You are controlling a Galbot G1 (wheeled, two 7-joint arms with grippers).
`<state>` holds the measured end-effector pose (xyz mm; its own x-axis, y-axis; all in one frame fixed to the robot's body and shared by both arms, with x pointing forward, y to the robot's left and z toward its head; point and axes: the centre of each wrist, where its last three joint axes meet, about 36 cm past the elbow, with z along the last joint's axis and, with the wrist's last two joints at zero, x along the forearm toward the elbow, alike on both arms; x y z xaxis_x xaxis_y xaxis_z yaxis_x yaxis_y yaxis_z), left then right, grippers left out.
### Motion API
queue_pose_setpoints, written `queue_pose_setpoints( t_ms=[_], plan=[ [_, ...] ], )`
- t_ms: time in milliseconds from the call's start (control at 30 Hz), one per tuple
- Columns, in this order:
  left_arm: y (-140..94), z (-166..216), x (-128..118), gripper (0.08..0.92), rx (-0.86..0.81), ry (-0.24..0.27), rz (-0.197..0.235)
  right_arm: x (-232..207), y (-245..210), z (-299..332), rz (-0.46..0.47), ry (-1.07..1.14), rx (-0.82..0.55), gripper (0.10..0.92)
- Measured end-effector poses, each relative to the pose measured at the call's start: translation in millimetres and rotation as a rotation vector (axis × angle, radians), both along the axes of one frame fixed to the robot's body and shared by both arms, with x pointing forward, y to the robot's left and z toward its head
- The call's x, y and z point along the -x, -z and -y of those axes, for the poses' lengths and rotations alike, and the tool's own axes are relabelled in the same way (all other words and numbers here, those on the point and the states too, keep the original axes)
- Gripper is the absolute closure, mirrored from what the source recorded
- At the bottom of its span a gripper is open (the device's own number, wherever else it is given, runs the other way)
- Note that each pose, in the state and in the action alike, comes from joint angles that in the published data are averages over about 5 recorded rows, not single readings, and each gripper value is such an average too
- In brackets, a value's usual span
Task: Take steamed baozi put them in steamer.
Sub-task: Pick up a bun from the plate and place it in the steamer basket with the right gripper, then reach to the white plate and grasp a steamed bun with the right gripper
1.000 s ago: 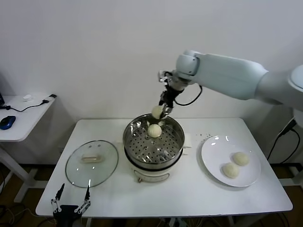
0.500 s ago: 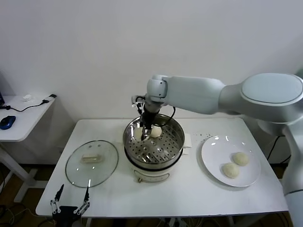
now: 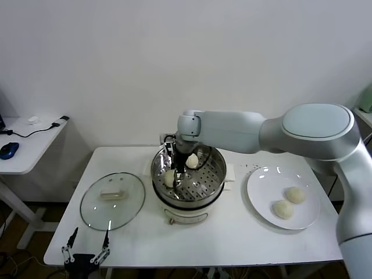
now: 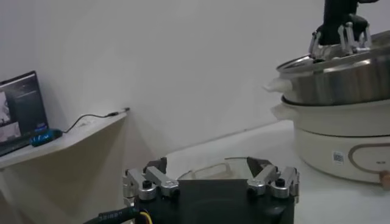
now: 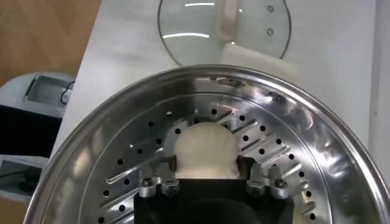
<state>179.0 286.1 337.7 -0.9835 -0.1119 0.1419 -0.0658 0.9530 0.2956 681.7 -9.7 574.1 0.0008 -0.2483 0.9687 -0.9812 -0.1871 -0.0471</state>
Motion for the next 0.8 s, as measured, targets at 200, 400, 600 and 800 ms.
queue_pose_setpoints(
  t_ms=[200,400,600,800],
  plan=[
    [0.2,0.2,-0.4,0.177,-0.002,0.001,-0.001,-2.0,-13.7,8.3,0.001,-0.009,-0.009,0.2],
    [-0.3,2.3,-2.2,0.177,-0.003,0.006,0.0,-8.5,-46.5,34.4,0.015,-0.023,-0.003,0.2],
    [-1.6,4.3,-3.6,0.177,-0.005,0.008,0.004,-12.6,-85.2,85.9,0.037,-0.017,-0.003,0.2],
    [-1.9,4.7,-4.2,0.177,-0.007,0.004,0.002,-6.9,-101.5,160.8,0.056,0.015,0.002,0.2]
  ],
)
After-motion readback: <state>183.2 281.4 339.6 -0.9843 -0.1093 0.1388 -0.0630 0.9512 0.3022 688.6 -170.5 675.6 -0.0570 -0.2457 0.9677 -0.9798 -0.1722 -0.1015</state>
